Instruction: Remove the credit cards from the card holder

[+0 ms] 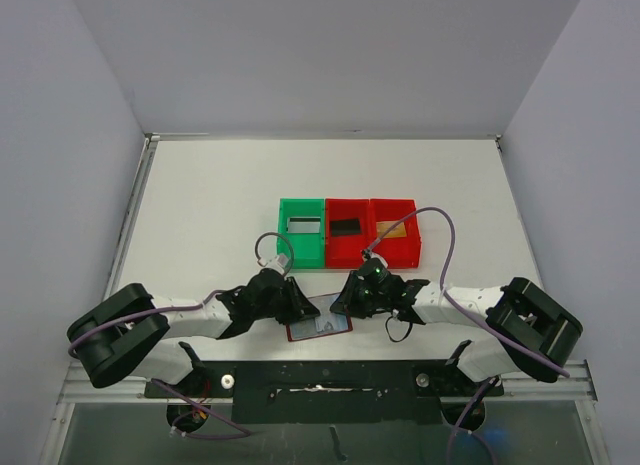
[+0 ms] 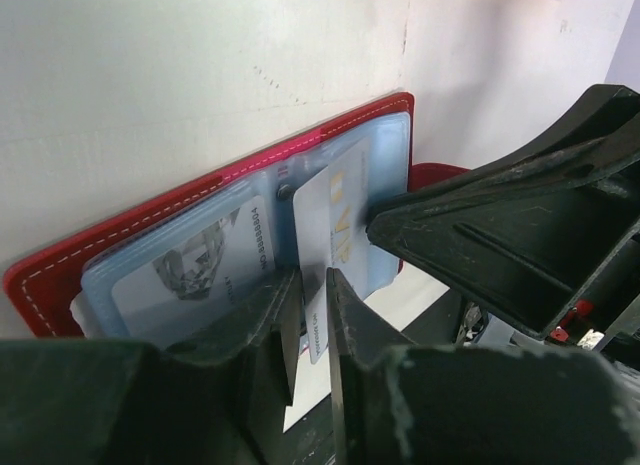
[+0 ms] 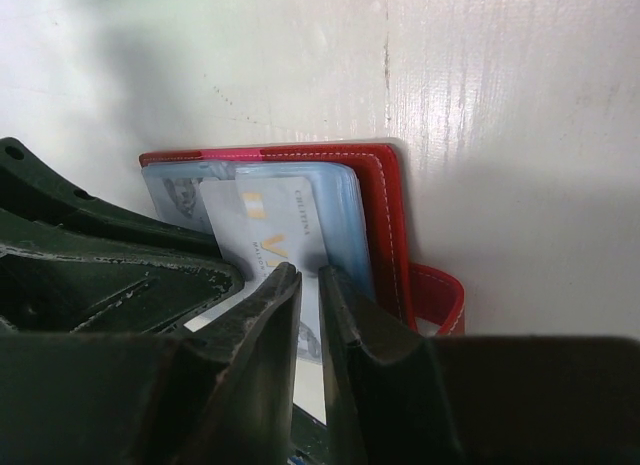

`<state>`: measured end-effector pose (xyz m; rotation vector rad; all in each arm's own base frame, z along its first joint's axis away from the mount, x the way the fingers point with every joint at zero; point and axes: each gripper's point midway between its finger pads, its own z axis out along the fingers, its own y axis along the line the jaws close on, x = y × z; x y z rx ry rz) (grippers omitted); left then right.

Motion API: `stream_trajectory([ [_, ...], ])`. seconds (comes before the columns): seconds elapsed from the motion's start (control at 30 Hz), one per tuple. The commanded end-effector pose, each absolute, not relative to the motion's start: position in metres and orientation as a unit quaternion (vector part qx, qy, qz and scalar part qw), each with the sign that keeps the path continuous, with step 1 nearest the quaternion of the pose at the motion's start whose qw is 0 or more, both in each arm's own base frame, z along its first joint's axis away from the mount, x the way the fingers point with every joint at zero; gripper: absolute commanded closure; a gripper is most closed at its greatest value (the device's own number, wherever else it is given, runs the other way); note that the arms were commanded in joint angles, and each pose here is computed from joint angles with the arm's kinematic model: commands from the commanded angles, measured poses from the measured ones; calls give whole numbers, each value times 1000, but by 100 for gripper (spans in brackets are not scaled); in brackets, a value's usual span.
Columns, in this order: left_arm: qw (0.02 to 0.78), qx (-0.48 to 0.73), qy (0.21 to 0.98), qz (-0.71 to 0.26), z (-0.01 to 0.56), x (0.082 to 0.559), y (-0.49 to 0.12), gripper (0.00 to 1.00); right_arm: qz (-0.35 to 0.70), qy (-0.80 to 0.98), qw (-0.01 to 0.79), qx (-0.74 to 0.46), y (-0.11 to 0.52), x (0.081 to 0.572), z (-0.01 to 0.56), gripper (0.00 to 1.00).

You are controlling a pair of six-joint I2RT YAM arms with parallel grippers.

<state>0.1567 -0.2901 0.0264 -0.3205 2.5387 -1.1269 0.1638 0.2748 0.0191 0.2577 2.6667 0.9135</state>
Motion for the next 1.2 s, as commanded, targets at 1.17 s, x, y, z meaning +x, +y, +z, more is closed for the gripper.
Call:
stream_trajectory([
  [1.17, 188, -100, 873, -439, 54, 160, -295, 89, 358, 916, 181, 8, 297, 172, 51, 76],
])
